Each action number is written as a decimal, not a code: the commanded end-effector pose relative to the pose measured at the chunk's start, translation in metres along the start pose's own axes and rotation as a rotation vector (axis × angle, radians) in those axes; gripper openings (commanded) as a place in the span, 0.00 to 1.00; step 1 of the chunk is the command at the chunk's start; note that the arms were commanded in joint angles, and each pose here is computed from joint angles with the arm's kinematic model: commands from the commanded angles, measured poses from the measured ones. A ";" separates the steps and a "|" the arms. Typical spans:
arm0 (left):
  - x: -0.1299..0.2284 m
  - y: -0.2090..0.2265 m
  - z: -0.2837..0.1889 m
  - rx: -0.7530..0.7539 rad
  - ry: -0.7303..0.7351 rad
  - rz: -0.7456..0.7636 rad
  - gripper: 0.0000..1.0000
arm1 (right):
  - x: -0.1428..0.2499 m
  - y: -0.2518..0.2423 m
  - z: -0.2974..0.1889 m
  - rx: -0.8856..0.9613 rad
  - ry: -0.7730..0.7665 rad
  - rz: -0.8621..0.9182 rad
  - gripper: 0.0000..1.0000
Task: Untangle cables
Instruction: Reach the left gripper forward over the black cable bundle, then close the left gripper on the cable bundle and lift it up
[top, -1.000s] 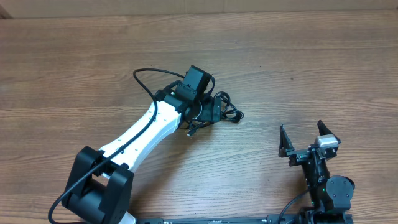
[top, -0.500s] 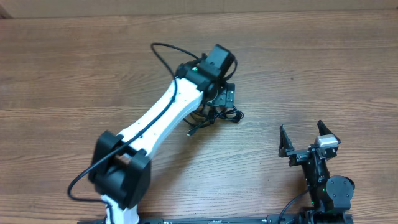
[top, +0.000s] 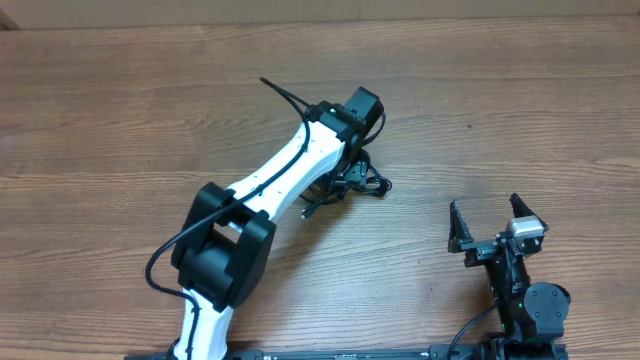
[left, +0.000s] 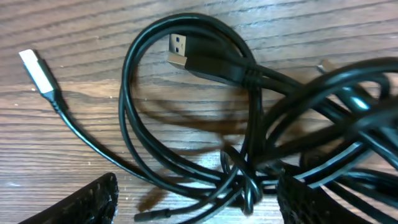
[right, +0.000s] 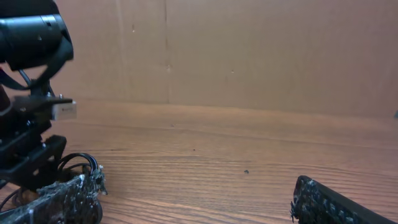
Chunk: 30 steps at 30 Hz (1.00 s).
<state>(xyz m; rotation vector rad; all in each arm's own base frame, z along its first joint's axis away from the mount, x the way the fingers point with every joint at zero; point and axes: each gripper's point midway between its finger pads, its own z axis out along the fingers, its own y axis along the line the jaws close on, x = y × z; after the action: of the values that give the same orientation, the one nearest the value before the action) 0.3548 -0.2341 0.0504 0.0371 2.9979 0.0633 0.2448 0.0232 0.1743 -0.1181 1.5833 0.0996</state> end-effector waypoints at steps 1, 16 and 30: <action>0.002 -0.007 0.007 -0.007 0.010 -0.014 0.81 | 0.002 0.000 0.000 0.002 -0.003 -0.005 1.00; 0.007 -0.010 0.016 0.004 0.021 -0.042 0.43 | 0.002 -0.001 0.000 0.002 -0.003 -0.005 1.00; 0.006 -0.011 0.017 0.004 0.013 -0.058 0.43 | 0.002 -0.001 0.000 0.002 -0.003 -0.005 1.00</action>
<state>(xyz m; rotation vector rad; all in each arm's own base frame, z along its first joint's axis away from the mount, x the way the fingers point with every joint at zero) 0.3555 -0.2432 0.0398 -0.0278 2.9997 0.0368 0.2448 0.0232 0.1743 -0.1178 1.5833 0.0999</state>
